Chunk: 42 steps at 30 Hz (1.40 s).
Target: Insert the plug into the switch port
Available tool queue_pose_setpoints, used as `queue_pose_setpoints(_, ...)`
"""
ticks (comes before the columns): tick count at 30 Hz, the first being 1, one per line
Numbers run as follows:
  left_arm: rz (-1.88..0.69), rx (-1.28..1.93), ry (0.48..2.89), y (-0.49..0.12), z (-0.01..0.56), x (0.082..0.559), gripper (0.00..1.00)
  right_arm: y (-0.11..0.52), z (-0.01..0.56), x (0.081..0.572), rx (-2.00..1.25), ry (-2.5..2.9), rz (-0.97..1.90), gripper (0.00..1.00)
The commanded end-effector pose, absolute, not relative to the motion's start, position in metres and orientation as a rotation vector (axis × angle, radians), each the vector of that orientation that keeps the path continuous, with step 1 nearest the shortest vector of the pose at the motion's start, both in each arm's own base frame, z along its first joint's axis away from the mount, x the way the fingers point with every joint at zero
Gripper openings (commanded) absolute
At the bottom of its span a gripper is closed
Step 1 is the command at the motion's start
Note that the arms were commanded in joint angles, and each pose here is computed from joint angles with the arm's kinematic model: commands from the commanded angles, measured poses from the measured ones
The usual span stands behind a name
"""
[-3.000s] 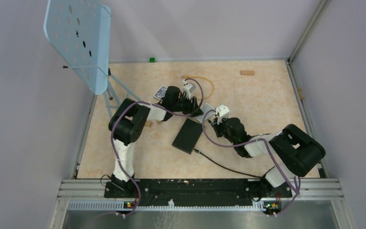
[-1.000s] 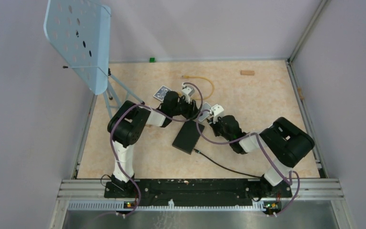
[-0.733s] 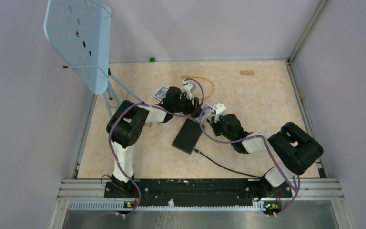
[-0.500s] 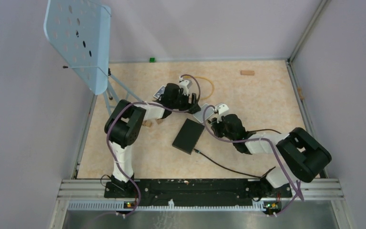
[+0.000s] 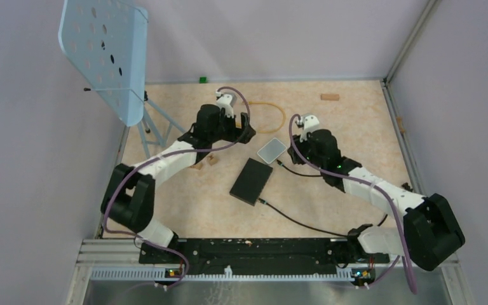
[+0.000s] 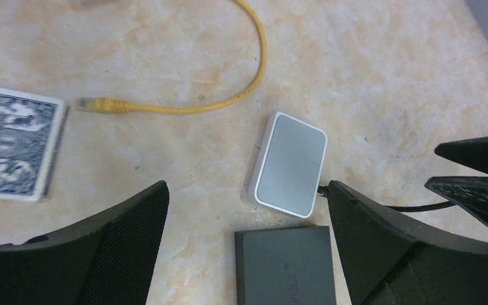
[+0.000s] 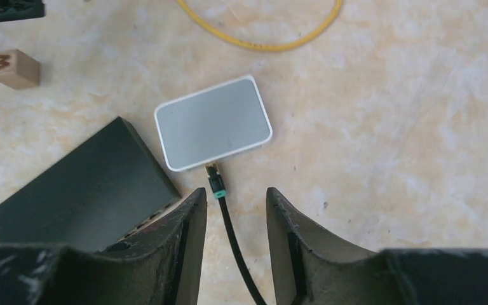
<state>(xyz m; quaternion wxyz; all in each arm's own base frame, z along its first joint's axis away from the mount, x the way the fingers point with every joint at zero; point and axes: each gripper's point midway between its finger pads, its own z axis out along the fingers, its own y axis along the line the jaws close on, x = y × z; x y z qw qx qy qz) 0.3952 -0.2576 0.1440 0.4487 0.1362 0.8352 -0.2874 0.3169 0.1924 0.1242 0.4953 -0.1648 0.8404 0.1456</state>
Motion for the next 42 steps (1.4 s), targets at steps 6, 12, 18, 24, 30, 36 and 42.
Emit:
queue_pose_setpoints(6, -0.643, 0.194, 2.037, -0.210, 0.189, 0.339, 0.99, 0.229, 0.170, 0.334, -0.711, 1.975, 0.445, 0.40)
queue_pose_setpoints(12, -0.638, 0.131, 2.021, -0.185, 0.196, 0.300, 0.99, 0.269, 0.165, 0.372, -0.824, 1.968, 0.533, 0.44)
queue_pose_setpoints(18, -0.594, 0.032, 2.013, -0.160, 0.195, 0.276, 0.99, 0.310, 0.137, 0.431, -0.945, 1.969, 0.536, 0.55)
queue_pose_setpoints(24, -0.582, 0.000, 2.009, -0.148, 0.192, 0.261, 0.99, 0.338, 0.111, 0.471, -1.119, 1.906, 0.518, 0.55)
queue_pose_setpoints(30, -0.584, -0.003, 2.023, -0.145, 0.188, 0.254, 0.99, 0.355, 0.077, 0.487, -1.227, 1.916, 0.551, 0.55)
queue_pose_setpoints(36, -0.580, 0.003, 2.016, -0.145, 0.191, 0.254, 0.99, 0.351, 0.040, 0.501, -1.216, 1.976, 0.477, 0.54)
queue_pose_setpoints(42, -0.576, 0.015, 2.011, -0.145, 0.194, 0.255, 0.99, 0.344, 0.016, 0.493, -1.271, 2.017, 0.416, 0.46)
